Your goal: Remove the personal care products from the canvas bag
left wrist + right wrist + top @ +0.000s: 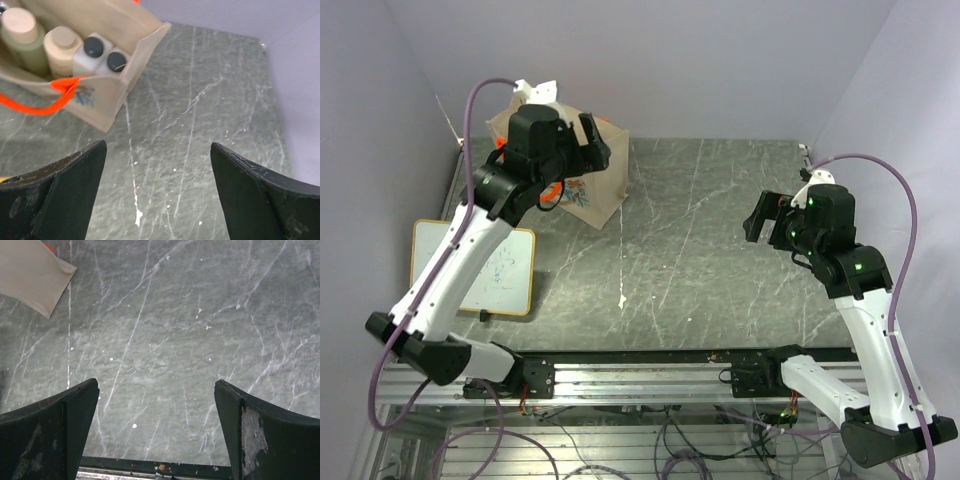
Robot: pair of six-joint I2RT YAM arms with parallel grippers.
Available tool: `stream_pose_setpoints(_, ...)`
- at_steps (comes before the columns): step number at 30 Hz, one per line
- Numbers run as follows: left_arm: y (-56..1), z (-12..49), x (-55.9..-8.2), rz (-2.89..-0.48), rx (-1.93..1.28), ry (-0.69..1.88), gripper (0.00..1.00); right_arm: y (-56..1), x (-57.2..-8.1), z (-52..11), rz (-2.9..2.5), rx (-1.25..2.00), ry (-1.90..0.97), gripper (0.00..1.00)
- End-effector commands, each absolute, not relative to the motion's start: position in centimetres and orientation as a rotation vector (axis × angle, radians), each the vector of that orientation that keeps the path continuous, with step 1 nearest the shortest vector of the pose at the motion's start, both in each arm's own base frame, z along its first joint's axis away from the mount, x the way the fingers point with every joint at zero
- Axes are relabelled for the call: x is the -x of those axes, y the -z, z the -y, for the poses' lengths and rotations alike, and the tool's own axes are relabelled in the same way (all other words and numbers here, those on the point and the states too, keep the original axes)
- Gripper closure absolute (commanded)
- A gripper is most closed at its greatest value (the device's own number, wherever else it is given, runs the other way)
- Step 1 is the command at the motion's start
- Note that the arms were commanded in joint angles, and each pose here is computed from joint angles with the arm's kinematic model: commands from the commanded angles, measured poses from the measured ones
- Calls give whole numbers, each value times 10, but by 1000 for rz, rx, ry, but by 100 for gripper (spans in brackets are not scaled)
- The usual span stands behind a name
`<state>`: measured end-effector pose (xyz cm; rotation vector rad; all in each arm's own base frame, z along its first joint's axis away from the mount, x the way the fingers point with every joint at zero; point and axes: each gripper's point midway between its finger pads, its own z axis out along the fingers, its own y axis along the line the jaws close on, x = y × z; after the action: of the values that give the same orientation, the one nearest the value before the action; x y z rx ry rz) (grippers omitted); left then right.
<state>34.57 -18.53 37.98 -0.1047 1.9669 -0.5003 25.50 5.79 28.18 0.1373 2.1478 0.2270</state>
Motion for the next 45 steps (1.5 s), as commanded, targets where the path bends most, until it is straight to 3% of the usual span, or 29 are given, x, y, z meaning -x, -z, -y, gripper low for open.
stream_pose_setpoints(1, -411, 208, -377, -1872, 45, 563, 4, -292, -259, -59, -2101, -116, -243, 0)
stream_pose_setpoints(12, -352, 208, -467, -2001, 69, 333, 1, -301, -264, -60, -2084, -95, -238, 0)
stream_pose_setpoints(19, -296, 227, -494, -2149, -81, 325, 2, -292, -265, -56, -2104, -101, -205, 0)
stream_pose_setpoints(29, -241, 254, -499, -2291, -175, 426, 31, -281, -272, -54, -2134, -119, -181, 0)
stream_pose_setpoints(38, -235, 278, -484, -2323, -253, 603, 92, -273, -274, -60, -2164, -108, -208, 0)
stream_pose_setpoints(45, -245, 302, -452, -2316, -311, 736, 93, -265, -275, -68, -2190, -104, -243, 0)
